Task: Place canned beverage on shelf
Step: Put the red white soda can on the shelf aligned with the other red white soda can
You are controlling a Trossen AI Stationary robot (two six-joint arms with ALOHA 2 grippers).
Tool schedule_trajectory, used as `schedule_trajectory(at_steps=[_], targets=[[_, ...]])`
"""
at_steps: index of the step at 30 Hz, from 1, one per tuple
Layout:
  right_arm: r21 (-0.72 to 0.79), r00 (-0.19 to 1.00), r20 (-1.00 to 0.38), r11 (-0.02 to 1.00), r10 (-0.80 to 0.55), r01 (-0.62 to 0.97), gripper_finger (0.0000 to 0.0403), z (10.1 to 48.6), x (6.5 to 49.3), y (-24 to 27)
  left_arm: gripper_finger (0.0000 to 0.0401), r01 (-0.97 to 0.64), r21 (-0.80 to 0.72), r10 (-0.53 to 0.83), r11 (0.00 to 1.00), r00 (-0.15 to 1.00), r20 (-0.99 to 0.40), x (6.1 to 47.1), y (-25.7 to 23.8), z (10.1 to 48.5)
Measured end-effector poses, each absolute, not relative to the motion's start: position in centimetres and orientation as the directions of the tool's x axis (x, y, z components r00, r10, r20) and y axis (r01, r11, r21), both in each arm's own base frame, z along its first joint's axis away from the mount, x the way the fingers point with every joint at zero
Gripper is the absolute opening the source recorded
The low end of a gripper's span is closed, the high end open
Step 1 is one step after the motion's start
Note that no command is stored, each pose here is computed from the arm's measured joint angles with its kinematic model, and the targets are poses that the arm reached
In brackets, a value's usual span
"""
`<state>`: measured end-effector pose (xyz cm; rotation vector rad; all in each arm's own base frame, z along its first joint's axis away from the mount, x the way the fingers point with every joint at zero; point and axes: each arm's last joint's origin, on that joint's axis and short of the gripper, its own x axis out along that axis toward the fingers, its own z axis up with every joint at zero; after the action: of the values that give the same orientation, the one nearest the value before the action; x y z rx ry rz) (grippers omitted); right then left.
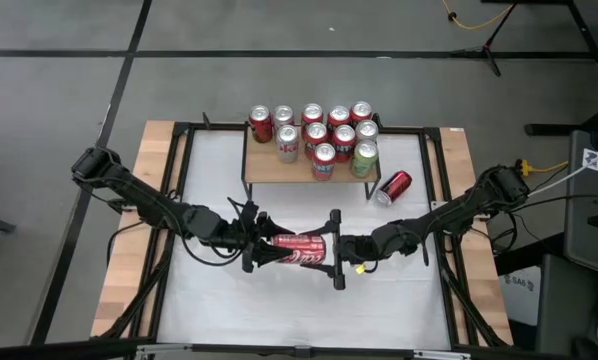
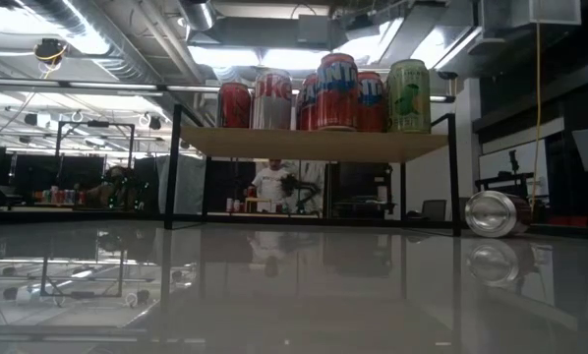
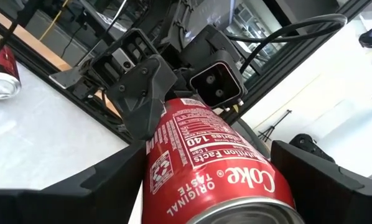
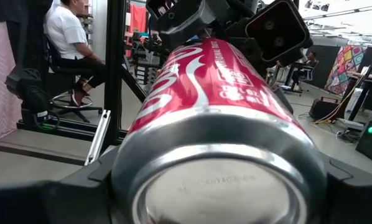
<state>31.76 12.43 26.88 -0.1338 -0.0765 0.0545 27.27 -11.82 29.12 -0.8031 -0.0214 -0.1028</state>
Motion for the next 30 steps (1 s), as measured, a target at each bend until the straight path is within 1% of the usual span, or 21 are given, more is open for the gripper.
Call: schedule_trajectory(at_steps=[9, 17, 30], targets=[[-0.134, 0.995, 0.071, 0.989, 0.075, -0.065, 0.0295, 26.86, 31.76, 12.46, 0.0329, 0.093, -0.712, -0.091, 0.696, 0.995, 0.041, 27.25, -11.86, 28.97], [-0.134, 0.995, 0.071, 0.989, 0.076, -0.066, 0.0295, 26.86, 31.79, 12.4, 0.0329, 0.069, -0.717, -0.058, 0.694, 0.997, 0.04, 27.23, -11.82, 28.98], [-0.135, 0.995, 0.071, 0.989, 0.076, -0.066, 0.0295, 26.85, 31.78, 12.4, 0.033, 0.067, -0.714, -0.065, 0.697, 0.997, 0.03, 27.23, -11.84, 28.87]])
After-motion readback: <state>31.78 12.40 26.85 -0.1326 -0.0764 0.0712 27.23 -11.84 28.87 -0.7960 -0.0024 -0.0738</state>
